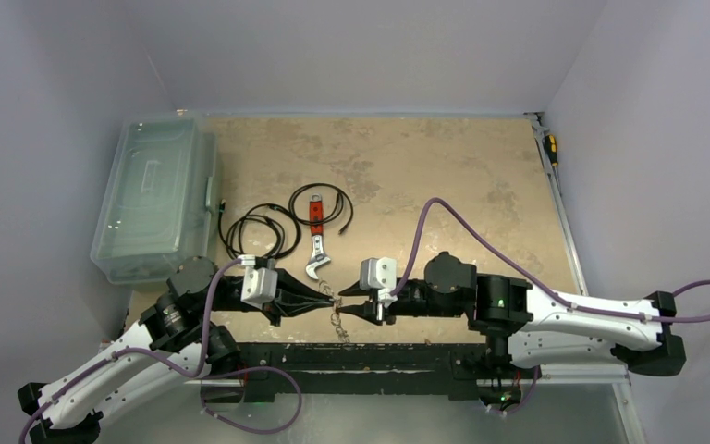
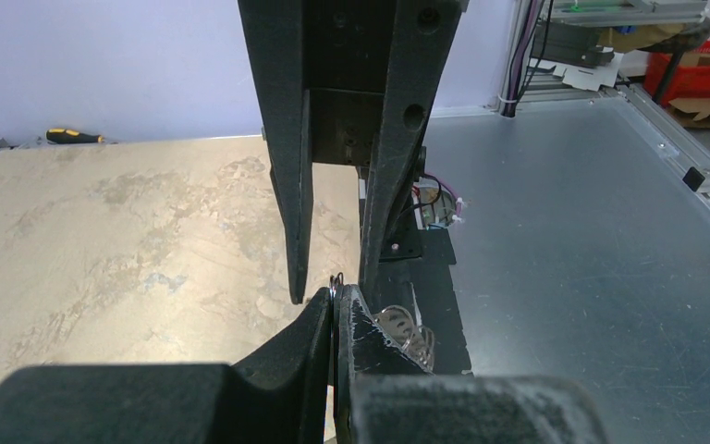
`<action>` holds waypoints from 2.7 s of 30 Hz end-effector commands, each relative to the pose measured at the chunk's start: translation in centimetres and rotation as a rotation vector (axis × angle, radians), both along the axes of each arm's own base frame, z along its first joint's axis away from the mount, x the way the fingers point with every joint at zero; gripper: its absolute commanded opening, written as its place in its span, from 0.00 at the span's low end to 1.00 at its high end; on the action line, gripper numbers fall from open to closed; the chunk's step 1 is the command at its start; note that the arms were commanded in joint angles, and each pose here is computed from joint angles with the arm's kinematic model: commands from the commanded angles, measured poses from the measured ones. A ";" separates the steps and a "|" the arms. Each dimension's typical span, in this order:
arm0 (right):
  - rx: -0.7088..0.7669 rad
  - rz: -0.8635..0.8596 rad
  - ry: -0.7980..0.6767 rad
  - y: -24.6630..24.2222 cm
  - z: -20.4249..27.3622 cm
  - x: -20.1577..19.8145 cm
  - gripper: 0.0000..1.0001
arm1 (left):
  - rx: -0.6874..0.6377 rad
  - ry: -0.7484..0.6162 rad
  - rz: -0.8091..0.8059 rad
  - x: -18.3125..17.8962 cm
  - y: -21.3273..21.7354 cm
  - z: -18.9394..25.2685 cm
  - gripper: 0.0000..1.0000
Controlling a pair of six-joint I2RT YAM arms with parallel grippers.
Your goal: Put the keys on the keyring
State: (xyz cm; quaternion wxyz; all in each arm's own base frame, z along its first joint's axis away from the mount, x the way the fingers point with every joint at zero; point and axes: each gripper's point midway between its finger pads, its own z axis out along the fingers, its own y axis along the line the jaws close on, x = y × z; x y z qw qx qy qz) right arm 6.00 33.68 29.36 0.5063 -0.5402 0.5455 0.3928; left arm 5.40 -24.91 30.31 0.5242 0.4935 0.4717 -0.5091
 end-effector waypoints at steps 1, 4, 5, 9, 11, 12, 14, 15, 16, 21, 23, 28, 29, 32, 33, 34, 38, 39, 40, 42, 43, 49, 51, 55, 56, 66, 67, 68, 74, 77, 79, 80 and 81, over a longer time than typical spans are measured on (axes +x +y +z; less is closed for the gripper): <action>0.073 0.026 -0.015 0.9 2.7 -0.2 0.33 | -0.051 -0.034 0.007 0.0 0.2 1.5 0.00; 0.081 0.032 -0.016 1.1 2.9 -0.3 0.32 | -0.053 -0.036 0.008 0.0 0.2 1.6 0.00; 0.084 0.032 -0.017 1.1 3.0 -0.3 0.32 | -0.053 -0.037 0.009 0.0 0.2 1.6 0.00; 0.083 0.033 -0.016 1.2 3.2 -0.3 0.31 | -0.051 -0.037 0.010 0.0 0.2 1.5 0.00; 0.087 0.035 -0.017 1.1 3.4 -0.3 0.32 | -0.052 -0.037 0.011 0.1 0.3 1.5 0.00; 0.090 0.035 -0.017 1.1 3.5 -0.3 0.32 | -0.052 -0.038 0.010 0.0 0.3 1.6 0.00; 0.098 0.038 -0.020 1.0 3.8 -0.4 0.32 | -0.052 -0.036 0.010 0.0 0.3 1.5 0.00; 0.103 0.039 -0.021 0.9 3.9 -0.4 0.32 | -0.051 -0.035 0.011 0.0 0.3 1.5 0.00; 0.104 0.041 -0.021 0.9 4.0 -0.4 0.32 | -0.052 -0.035 0.010 0.0 0.3 1.5 0.00; 0.097 0.038 -0.025 1.1 3.7 -0.3 0.26 | -0.053 -0.037 0.010 0.0 0.3 1.6 0.00; 0.093 0.041 -0.025 1.2 3.6 -0.3 0.23 | -0.053 -0.037 0.010 0.0 0.3 1.6 0.00; 0.090 0.044 -0.028 1.4 3.5 -0.3 0.16 | -0.050 -0.035 0.011 0.1 0.2 1.4 0.00; 0.094 0.045 -0.029 1.4 3.6 -0.3 0.16 | -0.049 -0.034 0.013 0.1 0.2 1.4 0.00; 0.102 0.046 -0.034 1.5 3.9 -0.3 0.15 | -0.052 -0.037 0.011 0.1 0.3 1.5 0.00; 0.103 0.046 -0.035 1.5 3.9 -0.3 0.15 | -0.052 -0.037 0.012 0.1 0.3 1.6 0.00; 0.104 0.043 -0.036 1.5 4.0 -0.3 0.15 | -0.052 -0.037 0.011 0.1 0.3 1.5 0.00; 0.092 0.045 -0.034 1.8 3.8 -0.2 0.16 | -0.055 -0.038 0.012 0.0 0.3 1.6 0.00; 0.090 0.050 -0.033 1.9 3.7 -0.3 0.14 | -0.055 -0.039 0.016 0.1 0.3 1.6 0.00; 0.091 0.057 -0.033 1.9 3.8 -0.4 0.14 | -0.055 -0.039 0.015 0.1 0.3 1.6 0.00; 0.094 0.065 -0.034 2.0 3.9 -0.5 0.10 | -0.054 -0.038 0.014 0.1 0.3 1.6 0.00; 0.095 0.073 -0.037 2.0 3.9 -0.7 0.08 | -0.054 -0.038 0.015 0.1 0.3 1.6 0.00; 0.076 0.116 -0.063 1.8 4.1 -1.2 0.00 | -0.050 -0.048 0.003 -0.1 0.4 1.5 0.00; 0.043 0.127 -0.071 1.7 3.9 -1.3 0.00 | -0.047 -0.055 0.000 -0.2 0.4 1.3 0.02; -0.017 0.133 -0.087 1.5 4.2 -1.2 0.00 | -0.046 -0.062 0.000 -0.2 0.4 1.4 0.18; -0.031 0.135 -0.091 1.4 4.3 -1.2 0.00 | -0.045 -0.061 0.000 -0.2 0.4 1.4 0.22; -0.235 0.125 -0.091 0.3 3.2 -0.5 0.00 | 0.003 -0.079 0.050 0.6 0.8 1.7 0.40; -0.262 0.122 -0.085 0.1 3.0 -0.4 0.00 | 0.017 -0.070 0.048 0.6 0.8 1.5 0.41; -0.293 0.123 -0.079 0.0 2.6 -0.4 0.00 | 0.029 -0.065 0.041 0.5 0.7 1.3 0.41; -0.415 0.120 -0.042 0.1 1.1 -0.2 0.00 | 0.058 -0.059 0.030 0.6 0.4 1.0 0.44; -0.433 0.111 -0.041 0.0 1.1 0.0 0.00 | 0.074 -0.054 0.036 1.0 0.2 0.9 0.44; -0.440 0.108 -0.040 0.0 1.1 0.0 0.00 | 0.082 -0.047 0.028 1.0 -0.1 0.8 0.42; -0.443 0.105 -0.040 -0.1 1.1 0.1 0.00 | 0.086 -0.043 0.024 1.0 -0.2 0.7 0.41; -0.444 0.103 -0.040 -0.1 1.1 0.1 0.00 | 0.091 -0.040 0.017 1.0 -0.3 0.6 0.39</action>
